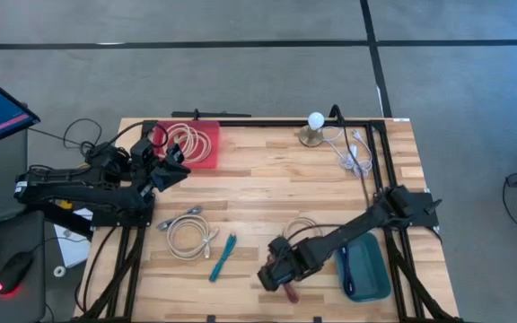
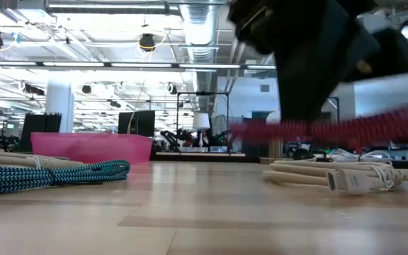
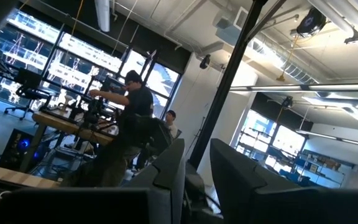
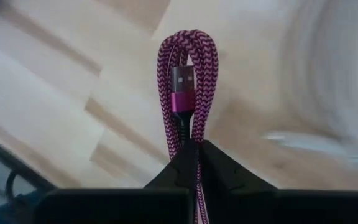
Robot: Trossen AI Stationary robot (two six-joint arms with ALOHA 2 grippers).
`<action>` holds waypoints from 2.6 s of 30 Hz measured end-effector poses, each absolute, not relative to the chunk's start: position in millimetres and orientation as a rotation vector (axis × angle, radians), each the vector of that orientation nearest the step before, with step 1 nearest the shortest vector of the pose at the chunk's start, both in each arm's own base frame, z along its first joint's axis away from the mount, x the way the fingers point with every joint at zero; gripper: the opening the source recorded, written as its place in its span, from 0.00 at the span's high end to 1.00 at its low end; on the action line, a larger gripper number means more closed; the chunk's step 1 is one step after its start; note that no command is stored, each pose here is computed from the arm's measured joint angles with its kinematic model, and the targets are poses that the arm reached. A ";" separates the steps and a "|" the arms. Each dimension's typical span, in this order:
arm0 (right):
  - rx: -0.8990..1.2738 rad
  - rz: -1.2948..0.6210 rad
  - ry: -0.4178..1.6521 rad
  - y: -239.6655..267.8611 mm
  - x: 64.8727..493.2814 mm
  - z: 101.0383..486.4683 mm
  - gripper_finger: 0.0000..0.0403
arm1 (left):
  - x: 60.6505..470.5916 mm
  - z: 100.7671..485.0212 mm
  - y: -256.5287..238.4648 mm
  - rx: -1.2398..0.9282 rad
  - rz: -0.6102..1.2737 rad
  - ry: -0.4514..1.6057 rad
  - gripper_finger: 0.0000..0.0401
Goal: Pick & Place USB Port
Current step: Put the red charger cable into the blue bin, then put the brown USB cable into the red bin
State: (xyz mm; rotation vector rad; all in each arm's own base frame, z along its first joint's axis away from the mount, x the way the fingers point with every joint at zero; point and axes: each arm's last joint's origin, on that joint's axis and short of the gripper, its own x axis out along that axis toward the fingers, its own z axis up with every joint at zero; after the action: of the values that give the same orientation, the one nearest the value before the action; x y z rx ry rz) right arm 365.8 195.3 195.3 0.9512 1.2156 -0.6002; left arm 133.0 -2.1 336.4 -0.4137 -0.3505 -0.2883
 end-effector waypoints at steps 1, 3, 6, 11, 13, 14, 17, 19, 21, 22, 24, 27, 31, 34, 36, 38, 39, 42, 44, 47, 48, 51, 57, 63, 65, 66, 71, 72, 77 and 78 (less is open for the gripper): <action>0.943 -0.613 1.206 191.9 362.3 203.2 1.00 | 132.9 336.4 -2.1 -0.414 -0.288 -0.351 0.81; 0.941 -0.618 1.178 186.0 355.7 220.6 1.00 | 133.0 336.3 -2.1 -0.414 -0.288 -0.350 0.81; 0.944 -0.627 1.134 177.7 342.2 248.4 1.00 | 132.9 336.4 -2.1 -0.413 -0.288 -0.351 0.81; 0.943 -0.720 1.122 166.5 309.3 283.1 1.00 | 133.0 336.3 -2.1 -0.413 -0.288 -0.350 0.81; 0.939 -0.762 1.137 163.8 293.1 294.8 1.00 | 132.9 336.4 -2.1 -0.413 -0.288 -0.351 0.81; 0.937 -0.782 1.149 163.8 284.7 299.7 1.00 | 133.0 336.3 -2.1 -0.413 -0.288 -0.350 0.81; 0.930 -0.831 1.189 166.0 262.4 310.4 1.00 | 132.9 336.4 -2.1 -0.413 -0.288 -0.350 0.81; 0.927 -0.854 1.211 169.2 249.4 315.6 1.00 | 133.0 336.2 -2.1 -0.414 -0.288 -0.348 0.81; 0.930 -0.868 1.233 173.6 240.4 318.4 1.00 | 133.1 336.1 -2.1 -0.414 -0.288 -0.348 0.81; 0.928 -0.880 1.253 175.9 236.2 318.6 1.00 | 133.1 336.0 -2.1 -0.414 -0.287 -0.347 0.81; 0.908 -0.921 1.296 179.2 227.4 318.3 1.00 | 133.1 336.1 -2.1 -0.414 -0.287 -0.347 0.81; 0.883 -0.978 1.353 184.7 217.5 314.8 1.00 | 133.1 336.0 -2.1 -0.413 -0.287 -0.347 0.81; 0.876 -0.984 1.368 193.5 210.2 306.6 1.00 | 133.1 336.0 -2.0 -0.388 -0.282 -0.350 0.81; 0.872 -0.977 1.372 199.4 206.7 296.9 1.00 | 133.1 336.0 -2.0 -0.382 -0.281 -0.351 0.81; 0.872 -0.990 1.393 200.9 204.6 287.4 1.00 | 133.1 336.0 -2.0 -0.381 -0.281 -0.351 0.81; 0.881 -0.999 1.411 202.1 203.7 276.0 1.00 | 133.1 336.0 -2.1 -0.381 -0.281 -0.351 0.81; 0.877 -1.006 1.416 201.8 203.1 270.1 1.00 | 133.1 336.0 -2.1 -0.381 -0.281 -0.351 0.81; 0.876 -1.023 1.425 200.6 201.7 252.7 1.00 | 133.1 336.0 -2.0 -0.381 -0.281 -0.351 0.81; 0.863 -1.037 1.428 198.9 200.0 243.0 1.00 | 133.1 336.0 -2.1 -0.381 -0.281 -0.350 0.81; 0.844 -1.065 1.440 195.6 196.6 230.3 1.00 | 133.1 336.0 -2.0 -0.382 -0.281 -0.350 0.81; 0.844 -1.079 1.451 194.7 195.3 226.6 1.00 | 133.1 336.0 -2.0 -0.383 -0.281 -0.350 0.81; 0.860 -1.101 1.485 193.1 192.1 215.1 1.00 | 133.1 336.0 -2.0 -0.384 -0.281 -0.350 0.81; 0.860 -1.115 1.501 191.1 189.8 207.2 1.00 | 133.1 335.9 -2.1 -0.384 -0.281 -0.349 0.81; 0.864 -1.135 1.518 186.4 192.4 207.4 0.95 | 133.1 335.9 -2.0 -0.384 -0.281 -0.349 0.81; 0.868 -1.147 1.524 184.5 193.3 207.6 0.92 | 133.2 335.8 -2.0 -0.384 -0.281 -0.348 0.81; 0.873 -1.147 1.522 183.6 194.5 207.5 0.90 | 133.2 335.8 -2.0 -0.385 -0.281 -0.348 0.81; 0.854 -1.132 1.536 179.6 197.3 208.0 0.80 | 133.2 335.8 -2.0 -0.385 -0.281 -0.348 0.81; 0.848 -1.119 1.542 179.2 198.2 208.7 0.79 | 133.2 335.8 -2.0 -0.385 -0.281 -0.348 0.81; 0.853 -1.002 1.559 179.9 210.0 222.8 0.76 | 133.1 335.8 -2.0 -0.385 -0.281 -0.348 0.81; 0.855 -0.968 1.556 180.3 213.5 227.6 0.76 | 133.2 335.8 -2.0 -0.385 -0.281 -0.348 0.81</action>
State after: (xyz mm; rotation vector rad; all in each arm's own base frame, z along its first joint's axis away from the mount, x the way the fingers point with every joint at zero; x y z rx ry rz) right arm 213.5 180.3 227.6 0.8545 1.5556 -0.9680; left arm 133.2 -2.0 335.8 -0.3849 -0.3479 -0.2808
